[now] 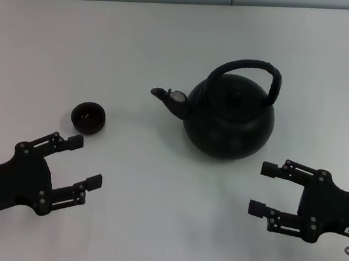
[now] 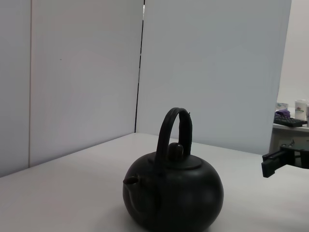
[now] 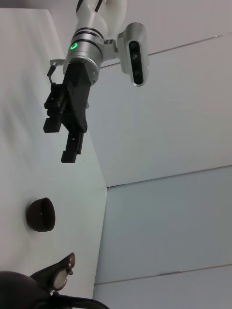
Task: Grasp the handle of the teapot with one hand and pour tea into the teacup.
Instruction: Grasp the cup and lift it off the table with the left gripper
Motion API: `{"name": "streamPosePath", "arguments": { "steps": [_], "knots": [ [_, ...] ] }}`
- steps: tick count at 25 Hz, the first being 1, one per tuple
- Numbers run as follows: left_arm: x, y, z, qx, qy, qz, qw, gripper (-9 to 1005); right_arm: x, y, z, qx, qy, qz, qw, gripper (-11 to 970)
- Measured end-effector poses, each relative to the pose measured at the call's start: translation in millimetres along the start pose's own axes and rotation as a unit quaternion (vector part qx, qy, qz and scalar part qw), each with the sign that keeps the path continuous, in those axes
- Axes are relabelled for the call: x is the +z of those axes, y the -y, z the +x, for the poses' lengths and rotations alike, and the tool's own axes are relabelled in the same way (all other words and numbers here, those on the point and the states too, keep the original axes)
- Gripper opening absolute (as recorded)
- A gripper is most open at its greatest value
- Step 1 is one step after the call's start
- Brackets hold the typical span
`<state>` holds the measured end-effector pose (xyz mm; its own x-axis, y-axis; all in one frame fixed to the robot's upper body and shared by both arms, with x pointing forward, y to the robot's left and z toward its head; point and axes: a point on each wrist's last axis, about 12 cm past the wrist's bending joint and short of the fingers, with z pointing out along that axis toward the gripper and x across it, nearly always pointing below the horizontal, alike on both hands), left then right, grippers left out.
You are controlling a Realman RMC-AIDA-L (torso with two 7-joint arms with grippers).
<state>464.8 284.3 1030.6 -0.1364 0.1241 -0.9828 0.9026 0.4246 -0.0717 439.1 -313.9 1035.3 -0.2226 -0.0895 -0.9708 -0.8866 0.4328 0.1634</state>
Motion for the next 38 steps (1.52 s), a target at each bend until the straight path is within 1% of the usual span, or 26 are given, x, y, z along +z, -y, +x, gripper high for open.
{"name": "streamPosePath", "arguments": {
  "steps": [7,11,14,15,16,19,20,21,24,27,30,35,38],
  "knots": [
    [0.8,0.0,-0.3,0.001,0.001,0.0,1.0,797,1.3,1.2,1.0,0.001,-0.003,0.004,1.0,774],
    [1.3,-1.7,1.3,-0.001,-0.001,-0.012,1.0,797,4.5,2.1,1.5,0.003,-0.003,0.004,1.0,774],
    [4.6,-5.2,4.9,-0.01,-0.005,-0.034,0.999,798,5.4,2.9,1.0,0.002,-0.003,0.004,1.0,774],
    [6.5,-6.8,7.0,-0.015,-0.002,-0.052,0.999,798,6.0,3.1,0.8,0.001,-0.001,0.004,1.0,774],
    [6.5,-6.8,7.0,-0.015,-0.002,-0.052,0.999,798,6.5,3.0,0.6,0.0,0.0,0.004,1.0,774],
    [8.5,-9.2,10.6,-0.008,0.02,-0.101,0.995,798,8.8,2.3,0.6,-0.007,0.009,0.006,1.0,774],
    [9.5,-8.9,13.3,-0.005,0.032,-0.129,0.991,798,10.5,2.7,-0.1,-0.011,0.013,0.006,1.0,774],
    [9.5,-8.9,13.3,-0.005,0.032,-0.129,0.991,798,10.5,2.7,-0.1,-0.011,0.013,0.006,1.0,773],
    [12.2,-9.2,17.5,-0.011,0.036,-0.156,0.987,798,12.2,3.7,-1.5,-0.013,0.017,0.006,1.0,773],
    [16.7,-9.4,24.9,-0.019,0.024,-0.183,0.983,798,13.0,5.0,-3.2,-0.015,0.022,0.008,1.0,773],
    [28.9,-6.2,33.4,-0.01,-0.003,-0.192,0.981,798,13.6,5.9,-5.2,-0.017,0.029,0.01,0.999,773],
    [36.0,-8.3,37.4,-0.01,-0.027,-0.196,0.98,797,15.2,5.2,-5.7,-0.016,0.034,0.007,0.999,773],
    [36.0,-10.0,38.2,-0.012,-0.031,-0.202,0.979,797,15.8,4.8,-5.6,-0.015,0.036,0.007,0.999,772]
  ]
}}
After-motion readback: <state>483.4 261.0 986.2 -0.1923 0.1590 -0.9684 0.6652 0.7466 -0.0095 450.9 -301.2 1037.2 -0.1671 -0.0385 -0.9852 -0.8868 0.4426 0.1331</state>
